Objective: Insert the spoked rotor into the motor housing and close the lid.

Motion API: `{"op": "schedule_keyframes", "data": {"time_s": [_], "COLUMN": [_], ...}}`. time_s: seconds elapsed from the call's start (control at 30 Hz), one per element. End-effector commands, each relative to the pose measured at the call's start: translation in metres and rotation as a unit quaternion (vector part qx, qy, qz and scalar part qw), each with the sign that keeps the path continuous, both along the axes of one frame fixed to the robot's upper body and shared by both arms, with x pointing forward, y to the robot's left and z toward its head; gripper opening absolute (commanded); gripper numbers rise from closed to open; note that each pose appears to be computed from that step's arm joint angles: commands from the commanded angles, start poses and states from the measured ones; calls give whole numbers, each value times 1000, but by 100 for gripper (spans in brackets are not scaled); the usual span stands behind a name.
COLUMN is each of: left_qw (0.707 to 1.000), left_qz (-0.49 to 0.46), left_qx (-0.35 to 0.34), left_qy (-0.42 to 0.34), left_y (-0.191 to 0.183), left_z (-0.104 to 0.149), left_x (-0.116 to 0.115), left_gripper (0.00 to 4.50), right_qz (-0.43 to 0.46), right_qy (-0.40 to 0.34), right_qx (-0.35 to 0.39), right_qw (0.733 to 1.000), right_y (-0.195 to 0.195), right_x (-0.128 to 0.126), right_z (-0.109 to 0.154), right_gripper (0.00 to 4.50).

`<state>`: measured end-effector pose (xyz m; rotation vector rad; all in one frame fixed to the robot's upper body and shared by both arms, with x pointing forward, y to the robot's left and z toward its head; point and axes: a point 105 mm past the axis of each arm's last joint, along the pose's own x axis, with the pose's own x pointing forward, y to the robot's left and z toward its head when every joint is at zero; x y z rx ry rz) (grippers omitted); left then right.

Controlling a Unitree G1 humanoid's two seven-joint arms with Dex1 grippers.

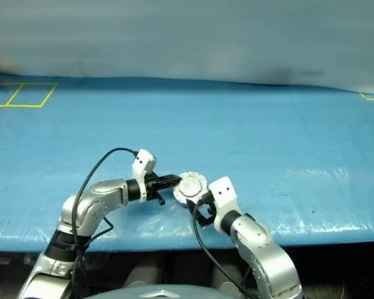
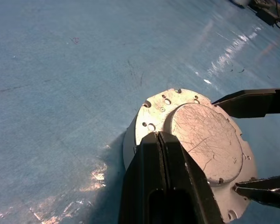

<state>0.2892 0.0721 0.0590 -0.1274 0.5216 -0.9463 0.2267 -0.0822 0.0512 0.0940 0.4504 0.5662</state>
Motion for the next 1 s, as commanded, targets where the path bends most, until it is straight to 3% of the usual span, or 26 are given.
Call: {"op": "schedule_keyframes", "data": {"time_s": [0.03,0.23,0.5,0.7,0.87,1.0], "left_qw": [999,999,999,999,999,999], "left_qz": [-28,-33,-34,-32,-30,-30], "left_qx": [18,19,22,25,27,27], "left_qy": [39,36,31,28,25,24], "left_y": [-8,-9,-9,-7,-6,-6], "left_z": [-20,-20,-21,-21,-22,-21], "left_x": [-15,-14,-16,-17,-17,-17], "left_gripper": [0,0,0,0,0,0], "right_qz": [-4,-30,-93,-112,-118,-119], "right_qy": [34,120,206,246,271,281], "right_qx": [94,235,393,479,513,529], "right_qw": [995,964,892,835,806,792], "right_y": [-6,-7,11,22,26,26], "right_x": [-12,-20,-6,-2,-4,-6], "right_z": [12,12,5,8,10,11], "right_gripper": [447,447,447,447,447,354]}}
